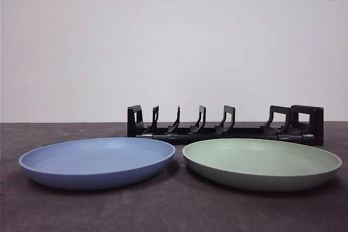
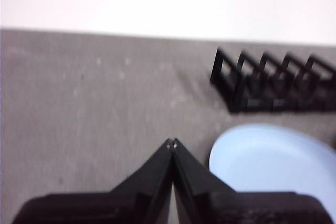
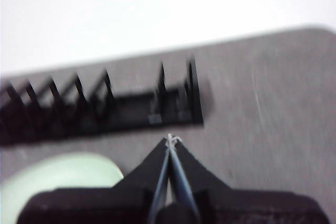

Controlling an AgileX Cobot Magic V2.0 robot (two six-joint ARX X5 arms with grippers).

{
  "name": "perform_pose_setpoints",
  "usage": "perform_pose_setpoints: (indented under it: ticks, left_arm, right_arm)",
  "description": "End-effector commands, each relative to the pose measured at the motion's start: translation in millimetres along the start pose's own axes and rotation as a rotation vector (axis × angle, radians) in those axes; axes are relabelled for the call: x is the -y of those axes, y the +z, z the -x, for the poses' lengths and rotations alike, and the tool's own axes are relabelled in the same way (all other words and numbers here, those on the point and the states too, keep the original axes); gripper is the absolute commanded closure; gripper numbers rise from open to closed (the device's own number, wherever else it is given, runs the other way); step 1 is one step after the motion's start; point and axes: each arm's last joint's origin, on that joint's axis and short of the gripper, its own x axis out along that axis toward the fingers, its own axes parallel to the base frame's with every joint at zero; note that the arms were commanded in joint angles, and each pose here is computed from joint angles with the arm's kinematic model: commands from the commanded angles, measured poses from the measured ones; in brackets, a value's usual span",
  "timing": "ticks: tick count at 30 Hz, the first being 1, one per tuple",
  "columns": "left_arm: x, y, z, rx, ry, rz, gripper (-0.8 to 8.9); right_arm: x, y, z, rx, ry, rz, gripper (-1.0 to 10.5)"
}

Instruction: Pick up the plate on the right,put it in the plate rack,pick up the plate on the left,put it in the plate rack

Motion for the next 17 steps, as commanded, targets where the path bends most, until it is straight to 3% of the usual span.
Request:
perform_pose_setpoints:
  ticks: [1, 9, 13, 17]
  left_arm:
    - [3, 17, 3, 0.029, -0.008, 0.035, 8.20]
    - [14, 71, 9, 0.005, -0.137, 0.035, 8.20]
    - [20, 100, 9, -0.035, -0.224, 0.022, 8.20]
    - [25, 124, 9, -0.109, -0.316, -0.009, 8.20]
  right_arm:
    - [-3, 22, 5, 0.063, 0.013, -0.022, 9.6]
    - [-15, 80, 12, 0.084, 0.114, -0.030, 9.6]
    - [-20, 107, 9, -0.050, 0.159, -0.023, 9.6]
    - [-27, 131, 4, -0.211, 0.236, 0.037, 9.6]
